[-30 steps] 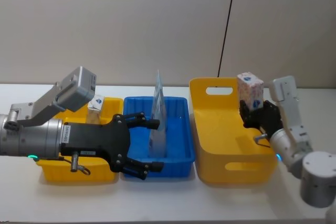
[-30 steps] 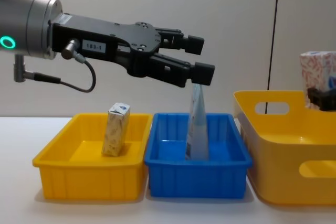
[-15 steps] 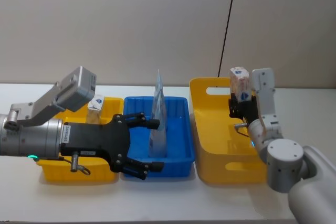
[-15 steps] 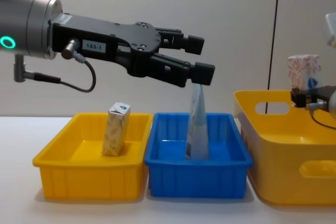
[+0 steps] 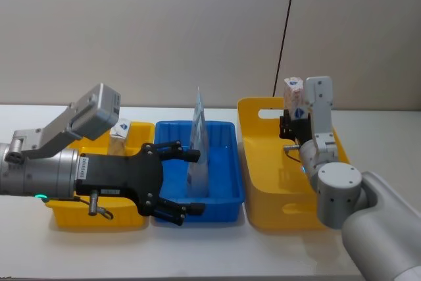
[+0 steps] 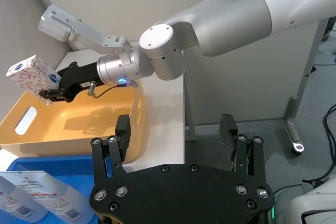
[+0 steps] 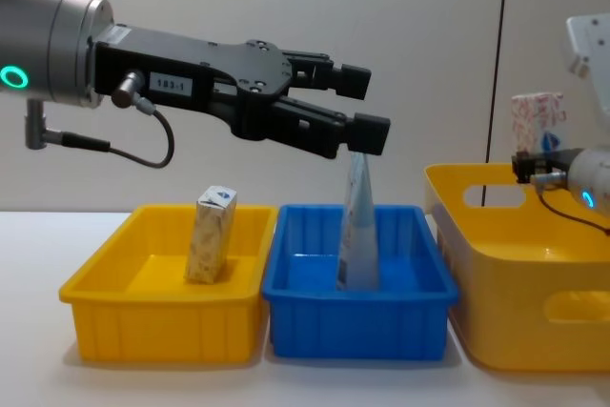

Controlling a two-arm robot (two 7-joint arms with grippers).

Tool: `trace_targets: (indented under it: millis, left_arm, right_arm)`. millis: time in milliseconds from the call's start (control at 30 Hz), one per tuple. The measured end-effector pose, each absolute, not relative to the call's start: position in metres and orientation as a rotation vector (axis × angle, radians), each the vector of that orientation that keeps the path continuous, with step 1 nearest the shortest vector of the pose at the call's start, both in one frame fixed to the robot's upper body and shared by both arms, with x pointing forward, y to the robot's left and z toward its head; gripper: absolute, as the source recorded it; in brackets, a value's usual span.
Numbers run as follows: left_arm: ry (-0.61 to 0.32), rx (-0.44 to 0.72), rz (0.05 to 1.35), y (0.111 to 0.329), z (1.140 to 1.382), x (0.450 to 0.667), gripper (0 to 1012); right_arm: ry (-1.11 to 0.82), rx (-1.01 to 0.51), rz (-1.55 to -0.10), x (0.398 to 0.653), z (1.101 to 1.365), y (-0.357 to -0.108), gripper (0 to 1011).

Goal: Bimanual collaborative sorting of washing and personal care products

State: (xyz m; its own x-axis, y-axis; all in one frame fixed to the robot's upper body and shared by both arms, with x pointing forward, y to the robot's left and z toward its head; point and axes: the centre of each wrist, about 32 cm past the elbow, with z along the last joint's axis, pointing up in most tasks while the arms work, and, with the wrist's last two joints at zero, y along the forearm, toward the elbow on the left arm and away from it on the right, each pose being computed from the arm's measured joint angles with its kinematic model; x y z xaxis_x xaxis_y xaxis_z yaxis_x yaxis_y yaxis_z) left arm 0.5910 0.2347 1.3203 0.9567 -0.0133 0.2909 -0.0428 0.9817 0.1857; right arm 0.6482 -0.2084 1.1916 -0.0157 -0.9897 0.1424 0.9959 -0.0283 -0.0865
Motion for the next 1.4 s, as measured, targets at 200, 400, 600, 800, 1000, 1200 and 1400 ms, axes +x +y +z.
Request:
trace_targets:
  millis: [200,400,600,800,1000,1200,1400]
  left_arm:
    - [-0.296,0.192,0.015,0.235,1.32,0.591,1001]
    - [-0.296,0.192,0.015,0.235,1.32,0.591,1001]
    - [-0.296,0.192,0.015,0.235,1.32,0.591,1001]
    - [-0.296,0.192,0.015,0.235,1.32,0.591,1001]
    - [-0.296,0.192,0.015,0.235,1.32,0.591,1001]
    - [-0.296,0.192,0.015,0.235,1.32,0.591,1001]
    - [-0.296,0.192,0.015,0.235,1.32,0.591,1001]
  right_arm:
    - [-0.023,-0.188,-1.608,0.653,1.192,-0.202,374]
    - [-0.004,-0.201,-1.623,0.658,1.191,-0.194,375]
    - [-0.002,-0.204,-1.632,0.661,1.19,-0.186,373]
    - [-0.005,-0.201,-1.635,0.663,1.19,-0.182,532]
    - [-0.01,-0.194,-1.633,0.663,1.192,-0.18,741]
    - [-0.016,-0.181,-1.632,0.663,1.195,-0.179,884]
    - [-0.02,-0.168,-1.617,0.661,1.199,-0.18,1004]
